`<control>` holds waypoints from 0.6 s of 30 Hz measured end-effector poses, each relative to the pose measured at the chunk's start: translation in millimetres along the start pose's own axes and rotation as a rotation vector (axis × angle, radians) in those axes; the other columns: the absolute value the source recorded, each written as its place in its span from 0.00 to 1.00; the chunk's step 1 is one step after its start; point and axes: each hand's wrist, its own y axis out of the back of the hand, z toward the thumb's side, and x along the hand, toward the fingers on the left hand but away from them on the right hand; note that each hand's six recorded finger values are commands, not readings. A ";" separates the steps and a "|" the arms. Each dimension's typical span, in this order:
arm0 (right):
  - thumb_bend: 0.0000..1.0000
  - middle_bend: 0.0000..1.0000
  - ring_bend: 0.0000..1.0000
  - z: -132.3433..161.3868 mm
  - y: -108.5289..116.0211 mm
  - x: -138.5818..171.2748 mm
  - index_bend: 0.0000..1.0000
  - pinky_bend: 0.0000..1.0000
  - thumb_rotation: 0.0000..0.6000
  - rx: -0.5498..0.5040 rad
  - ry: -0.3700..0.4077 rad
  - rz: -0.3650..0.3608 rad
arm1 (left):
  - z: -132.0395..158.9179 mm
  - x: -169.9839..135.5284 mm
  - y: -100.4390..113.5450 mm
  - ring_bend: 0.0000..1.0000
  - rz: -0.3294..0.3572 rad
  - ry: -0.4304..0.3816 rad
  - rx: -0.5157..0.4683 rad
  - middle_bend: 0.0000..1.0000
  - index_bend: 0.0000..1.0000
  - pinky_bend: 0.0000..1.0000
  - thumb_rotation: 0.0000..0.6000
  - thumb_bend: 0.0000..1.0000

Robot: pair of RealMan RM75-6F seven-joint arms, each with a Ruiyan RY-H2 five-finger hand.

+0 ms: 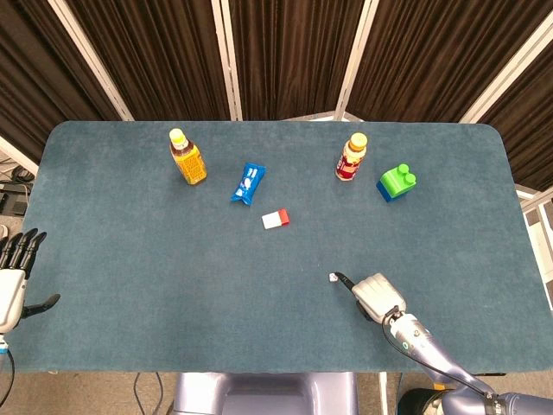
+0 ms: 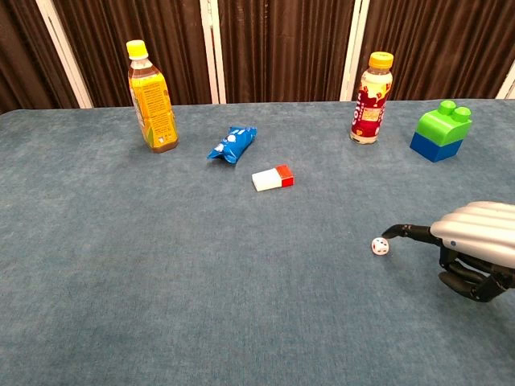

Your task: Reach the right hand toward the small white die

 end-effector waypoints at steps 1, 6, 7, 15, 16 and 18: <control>0.62 0.82 0.76 0.1 -0.7 0.2 0.05 1.00 1.00 -0.001 0.001 0.002 | 0.0 0.0 -0.2 0.00 -0.001 0.000 0.000 0.00 0.00 0.00 1.00 0.00; 0.62 0.82 0.75 2.3 -2.0 2.0 0.06 1.00 1.00 -0.003 0.012 0.005 | 0.4 0.1 -1.0 0.00 -0.003 0.000 0.002 0.00 0.00 0.00 1.00 0.00; 0.62 0.82 0.75 3.3 -2.3 2.8 0.06 1.00 1.00 -0.003 0.016 0.006 | 0.5 0.0 -1.1 0.00 -0.003 0.000 0.002 0.00 0.00 0.00 1.00 0.00; 0.62 0.82 0.75 12.6 -4.3 9.3 0.09 1.00 1.00 0.005 0.051 0.013 | 0.8 0.1 -1.9 0.00 -0.005 0.001 0.005 0.00 0.00 0.00 1.00 0.00; 0.62 0.82 0.75 13.8 -4.5 10.2 0.09 1.00 1.00 0.006 0.056 0.016 | 0.9 0.1 -1.8 0.00 -0.004 0.001 0.005 0.00 0.00 0.00 1.00 0.00; 0.62 0.82 0.75 16.2 -4.8 12.0 0.09 1.00 1.00 0.008 0.064 0.019 | 1.0 -0.2 -1.8 0.00 -0.003 0.000 0.006 0.00 0.00 0.00 1.00 0.00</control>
